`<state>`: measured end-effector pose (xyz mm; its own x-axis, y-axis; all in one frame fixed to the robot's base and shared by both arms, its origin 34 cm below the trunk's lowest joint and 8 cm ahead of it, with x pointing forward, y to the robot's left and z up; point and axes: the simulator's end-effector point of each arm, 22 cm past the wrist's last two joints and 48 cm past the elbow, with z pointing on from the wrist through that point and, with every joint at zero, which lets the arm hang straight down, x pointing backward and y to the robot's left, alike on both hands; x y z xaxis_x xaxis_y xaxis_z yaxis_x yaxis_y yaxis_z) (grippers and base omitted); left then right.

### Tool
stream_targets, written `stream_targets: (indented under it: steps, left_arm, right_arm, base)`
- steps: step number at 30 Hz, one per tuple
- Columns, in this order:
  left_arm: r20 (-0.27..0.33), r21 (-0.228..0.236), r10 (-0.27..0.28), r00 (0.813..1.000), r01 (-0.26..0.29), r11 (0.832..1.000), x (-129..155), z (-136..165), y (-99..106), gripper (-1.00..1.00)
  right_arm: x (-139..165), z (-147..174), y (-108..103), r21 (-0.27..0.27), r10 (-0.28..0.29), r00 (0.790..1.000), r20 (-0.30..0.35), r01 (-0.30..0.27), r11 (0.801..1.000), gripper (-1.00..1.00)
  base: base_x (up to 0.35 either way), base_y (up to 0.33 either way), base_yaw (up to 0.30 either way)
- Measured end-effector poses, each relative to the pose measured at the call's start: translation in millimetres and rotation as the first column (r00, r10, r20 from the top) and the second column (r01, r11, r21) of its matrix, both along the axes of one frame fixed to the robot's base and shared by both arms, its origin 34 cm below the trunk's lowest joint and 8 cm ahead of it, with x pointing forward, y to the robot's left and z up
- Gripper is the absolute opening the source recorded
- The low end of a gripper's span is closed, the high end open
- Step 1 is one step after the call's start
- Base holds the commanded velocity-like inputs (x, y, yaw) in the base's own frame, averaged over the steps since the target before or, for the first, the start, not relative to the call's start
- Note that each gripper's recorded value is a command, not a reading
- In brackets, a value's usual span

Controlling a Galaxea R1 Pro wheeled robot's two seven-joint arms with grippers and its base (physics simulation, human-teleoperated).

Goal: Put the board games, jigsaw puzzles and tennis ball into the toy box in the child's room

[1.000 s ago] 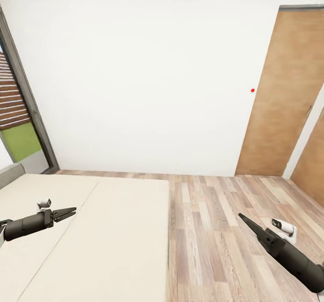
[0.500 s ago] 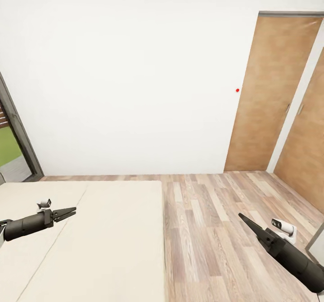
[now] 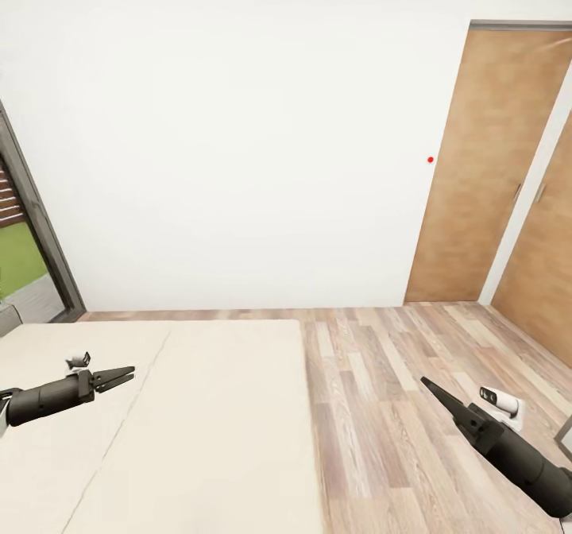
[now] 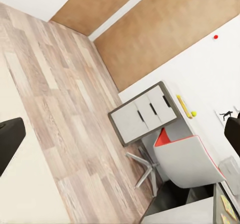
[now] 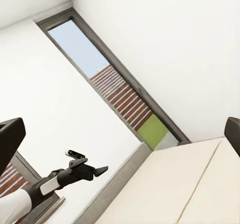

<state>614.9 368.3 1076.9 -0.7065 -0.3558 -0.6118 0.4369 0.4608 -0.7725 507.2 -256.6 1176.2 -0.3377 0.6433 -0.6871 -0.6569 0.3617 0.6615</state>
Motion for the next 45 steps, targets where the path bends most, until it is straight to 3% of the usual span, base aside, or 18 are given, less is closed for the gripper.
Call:
stream_targets:
  steps: [45]
  left_arm:
    - [-0.001,0.001,0.000,1.000,0.000,1.000,-0.1,-0.2,0.0,1.00]
  right_arm:
    - [0.0,0.0,-0.6,0.000,-0.002,1.000,0.000,0.002,1.000,1.00]
  base:
    - [0.000,0.279,0.021]
